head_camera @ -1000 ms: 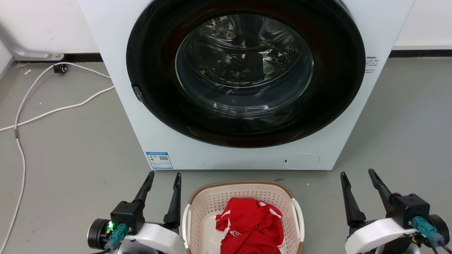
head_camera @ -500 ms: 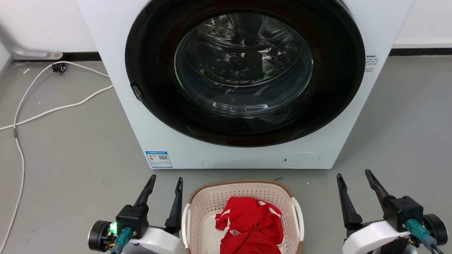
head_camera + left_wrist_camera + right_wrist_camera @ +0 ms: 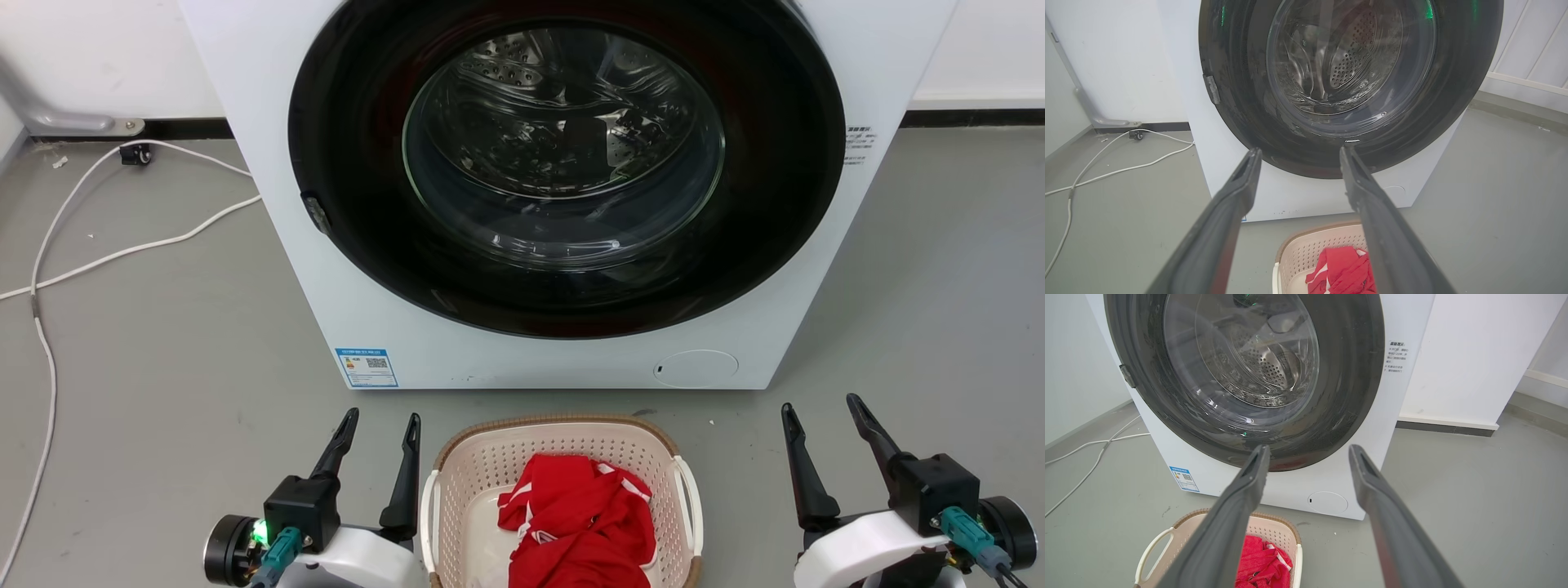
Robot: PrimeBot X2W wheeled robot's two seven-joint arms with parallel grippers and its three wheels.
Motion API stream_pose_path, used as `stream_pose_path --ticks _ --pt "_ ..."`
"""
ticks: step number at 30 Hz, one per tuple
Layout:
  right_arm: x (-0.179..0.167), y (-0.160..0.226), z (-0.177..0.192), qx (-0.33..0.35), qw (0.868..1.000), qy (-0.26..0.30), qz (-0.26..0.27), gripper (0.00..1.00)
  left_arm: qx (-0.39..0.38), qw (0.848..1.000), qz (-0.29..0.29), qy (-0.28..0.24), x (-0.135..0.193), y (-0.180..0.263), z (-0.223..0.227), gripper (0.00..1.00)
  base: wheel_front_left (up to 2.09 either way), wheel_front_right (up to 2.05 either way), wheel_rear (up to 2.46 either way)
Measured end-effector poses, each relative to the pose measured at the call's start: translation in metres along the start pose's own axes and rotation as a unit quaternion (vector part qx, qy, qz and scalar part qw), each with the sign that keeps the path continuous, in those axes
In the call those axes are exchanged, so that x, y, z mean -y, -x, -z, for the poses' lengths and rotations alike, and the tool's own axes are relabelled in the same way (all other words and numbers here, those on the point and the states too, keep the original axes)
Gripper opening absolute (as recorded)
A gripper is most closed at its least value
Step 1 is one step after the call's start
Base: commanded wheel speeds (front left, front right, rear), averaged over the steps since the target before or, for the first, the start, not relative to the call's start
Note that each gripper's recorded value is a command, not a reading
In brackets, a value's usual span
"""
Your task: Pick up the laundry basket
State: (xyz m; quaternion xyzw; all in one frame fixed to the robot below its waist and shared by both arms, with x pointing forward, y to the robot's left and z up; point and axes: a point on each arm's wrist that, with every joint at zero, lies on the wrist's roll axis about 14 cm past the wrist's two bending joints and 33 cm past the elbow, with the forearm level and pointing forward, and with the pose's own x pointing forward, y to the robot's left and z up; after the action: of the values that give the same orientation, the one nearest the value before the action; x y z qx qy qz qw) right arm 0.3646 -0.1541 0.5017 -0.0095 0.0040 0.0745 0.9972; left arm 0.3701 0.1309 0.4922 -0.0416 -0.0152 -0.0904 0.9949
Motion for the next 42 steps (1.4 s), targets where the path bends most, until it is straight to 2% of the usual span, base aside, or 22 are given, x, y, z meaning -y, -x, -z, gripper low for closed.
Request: stream_pose_path --ticks 10,22,32,42 --pt "0.003 -0.004 0.021 -0.036 0.999 -0.014 0.004 1.00 -0.027 0.999 -0.015 0.009 -0.007 -0.004 0.018 1.00 0.00 0.00 0.00" --pt "0.004 -0.027 0.102 -0.154 0.987 -0.051 0.007 1.00 -0.150 0.988 -0.022 0.034 -0.015 -0.031 0.103 1.00 0.00 0.00 0.00" --pt "0.005 -0.053 0.191 -0.265 0.961 -0.075 0.008 1.00 -0.269 0.960 -0.034 0.070 -0.031 -0.058 0.197 1.00 0.00 0.00 0.00" --pt "-0.007 -0.063 0.275 -0.386 0.918 -0.087 -0.016 1.00 -0.401 0.911 -0.043 0.091 -0.044 -0.062 0.286 1.00 0.00 0.00 0.00"
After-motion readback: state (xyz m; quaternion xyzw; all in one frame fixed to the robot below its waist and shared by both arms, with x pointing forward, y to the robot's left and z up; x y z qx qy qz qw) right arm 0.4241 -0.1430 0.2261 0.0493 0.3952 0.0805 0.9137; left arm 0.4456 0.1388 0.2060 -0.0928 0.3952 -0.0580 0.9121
